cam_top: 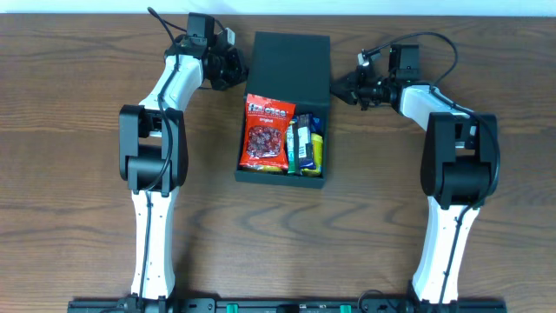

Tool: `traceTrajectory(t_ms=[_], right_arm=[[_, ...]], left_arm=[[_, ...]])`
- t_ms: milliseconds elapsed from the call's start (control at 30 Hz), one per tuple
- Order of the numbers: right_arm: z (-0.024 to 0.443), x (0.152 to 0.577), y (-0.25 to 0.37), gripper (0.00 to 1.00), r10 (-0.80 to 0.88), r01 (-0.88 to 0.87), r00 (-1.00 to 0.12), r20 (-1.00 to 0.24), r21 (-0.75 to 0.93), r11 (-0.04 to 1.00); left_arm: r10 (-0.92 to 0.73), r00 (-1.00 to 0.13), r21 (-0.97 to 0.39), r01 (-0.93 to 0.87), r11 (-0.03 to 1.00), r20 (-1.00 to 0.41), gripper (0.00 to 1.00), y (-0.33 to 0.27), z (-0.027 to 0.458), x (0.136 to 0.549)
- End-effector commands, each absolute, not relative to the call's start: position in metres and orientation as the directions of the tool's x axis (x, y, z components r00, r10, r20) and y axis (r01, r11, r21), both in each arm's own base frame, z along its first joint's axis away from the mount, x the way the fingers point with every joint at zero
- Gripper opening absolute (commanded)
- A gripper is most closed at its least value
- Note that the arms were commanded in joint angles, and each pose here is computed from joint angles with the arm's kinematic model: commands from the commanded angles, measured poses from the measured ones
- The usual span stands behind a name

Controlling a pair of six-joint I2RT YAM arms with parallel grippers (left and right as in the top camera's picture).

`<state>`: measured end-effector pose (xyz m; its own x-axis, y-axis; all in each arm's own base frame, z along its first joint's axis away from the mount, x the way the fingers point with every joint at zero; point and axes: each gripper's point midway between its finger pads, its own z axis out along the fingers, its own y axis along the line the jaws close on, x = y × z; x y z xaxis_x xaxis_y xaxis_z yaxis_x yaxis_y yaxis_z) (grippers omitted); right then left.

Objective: Pack container
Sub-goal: 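Push the box lid's back edge forward with both grippers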

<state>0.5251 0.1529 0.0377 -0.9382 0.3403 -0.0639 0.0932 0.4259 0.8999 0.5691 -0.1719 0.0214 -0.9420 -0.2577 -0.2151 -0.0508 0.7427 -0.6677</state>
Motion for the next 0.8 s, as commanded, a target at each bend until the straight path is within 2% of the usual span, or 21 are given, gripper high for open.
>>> traceTrajectory(t_ms=[0, 367, 767], right_arm=[[0.055, 0.527, 0.165, 0.02, 0.287, 0.011, -0.952, -0.104, 0.928, 0.374], [0.099, 0.526, 0.172, 0.02, 0.182, -0.241, -0.941, -0.286, 0.942, 0.235], [0.13, 0.527, 0.168, 0.02, 0.143, -0.336, -0.923, -0.357, 0.929, 0.153]], left_arm=[[-0.237, -0.954, -0.711, -0.04, 0.703, -0.181, 0.06, -0.184, 0.012, 0.564], [-0.183, -0.954, -0.768, 0.07, 0.637, -0.239, 0.06, -0.189, 0.038, 0.568], [-0.183, -0.901, -0.744, 0.194, 0.639, -0.393, 0.05, -0.163, 0.101, 0.583]])
